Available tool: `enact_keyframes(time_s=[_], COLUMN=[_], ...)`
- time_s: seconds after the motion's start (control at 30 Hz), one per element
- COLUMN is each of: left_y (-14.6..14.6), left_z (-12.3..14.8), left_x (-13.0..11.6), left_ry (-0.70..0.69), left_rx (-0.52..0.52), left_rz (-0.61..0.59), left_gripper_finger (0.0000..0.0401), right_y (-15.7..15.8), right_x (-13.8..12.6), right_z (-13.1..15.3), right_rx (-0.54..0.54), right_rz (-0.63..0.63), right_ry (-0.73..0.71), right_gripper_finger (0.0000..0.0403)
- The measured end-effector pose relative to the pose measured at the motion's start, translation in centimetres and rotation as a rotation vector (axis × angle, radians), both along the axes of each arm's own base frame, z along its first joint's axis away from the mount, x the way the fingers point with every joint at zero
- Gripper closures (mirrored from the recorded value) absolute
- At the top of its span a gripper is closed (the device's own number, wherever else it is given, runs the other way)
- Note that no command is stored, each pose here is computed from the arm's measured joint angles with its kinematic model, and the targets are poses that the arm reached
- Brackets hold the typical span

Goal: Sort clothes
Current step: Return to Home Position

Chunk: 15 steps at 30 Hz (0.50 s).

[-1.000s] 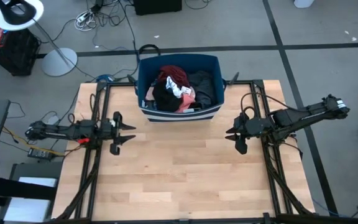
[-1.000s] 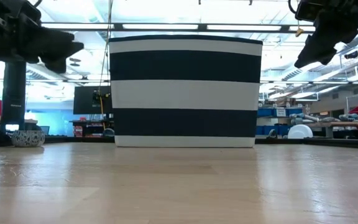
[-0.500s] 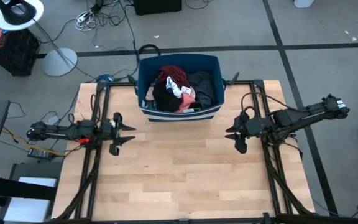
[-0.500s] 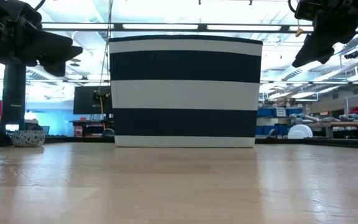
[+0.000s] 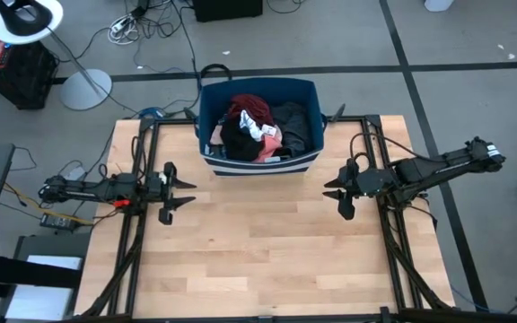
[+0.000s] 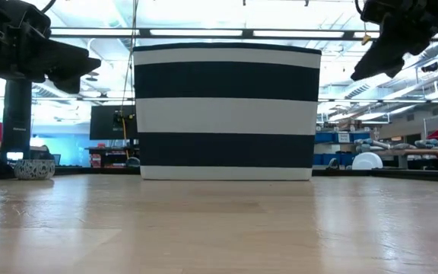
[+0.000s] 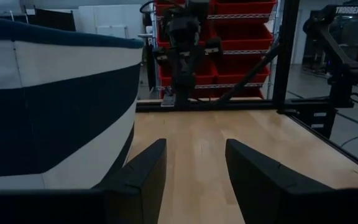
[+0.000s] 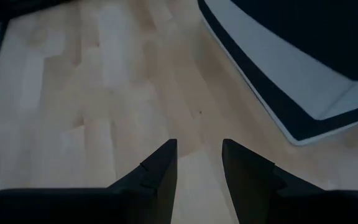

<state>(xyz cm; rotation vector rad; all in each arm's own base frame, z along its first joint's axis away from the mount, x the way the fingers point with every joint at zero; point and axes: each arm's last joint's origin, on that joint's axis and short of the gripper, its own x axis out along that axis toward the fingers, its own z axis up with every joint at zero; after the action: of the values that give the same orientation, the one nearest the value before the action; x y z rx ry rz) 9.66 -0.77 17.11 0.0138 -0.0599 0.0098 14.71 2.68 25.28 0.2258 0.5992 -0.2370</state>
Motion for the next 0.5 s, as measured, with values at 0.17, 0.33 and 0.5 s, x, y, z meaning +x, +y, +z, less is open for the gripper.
enact_keyframes(time_s=[0.17,0.33,0.5], left_y=[0.0,0.0,0.0], left_z=[0.0,0.0,0.0], left_x=[0.0,0.0,0.0], left_ry=[0.000,0.000,0.000], left_rx=[0.000,0.001,0.001], left_rz=[0.000,0.000,0.000], left_gripper_finger=[0.0229,0.0229,0.0229], right_y=[-0.3,-1.0,-1.7], right_x=[-1.1,-2.7,-3.9], right_z=[-3.2,-5.8,-7.5], right_rx=[0.013,0.057,0.058], right_rz=[0.013,-0.005,0.046], right_ry=[-0.096,-0.189,-0.241], right_gripper_finger=[0.0273,0.0273,0.0273])
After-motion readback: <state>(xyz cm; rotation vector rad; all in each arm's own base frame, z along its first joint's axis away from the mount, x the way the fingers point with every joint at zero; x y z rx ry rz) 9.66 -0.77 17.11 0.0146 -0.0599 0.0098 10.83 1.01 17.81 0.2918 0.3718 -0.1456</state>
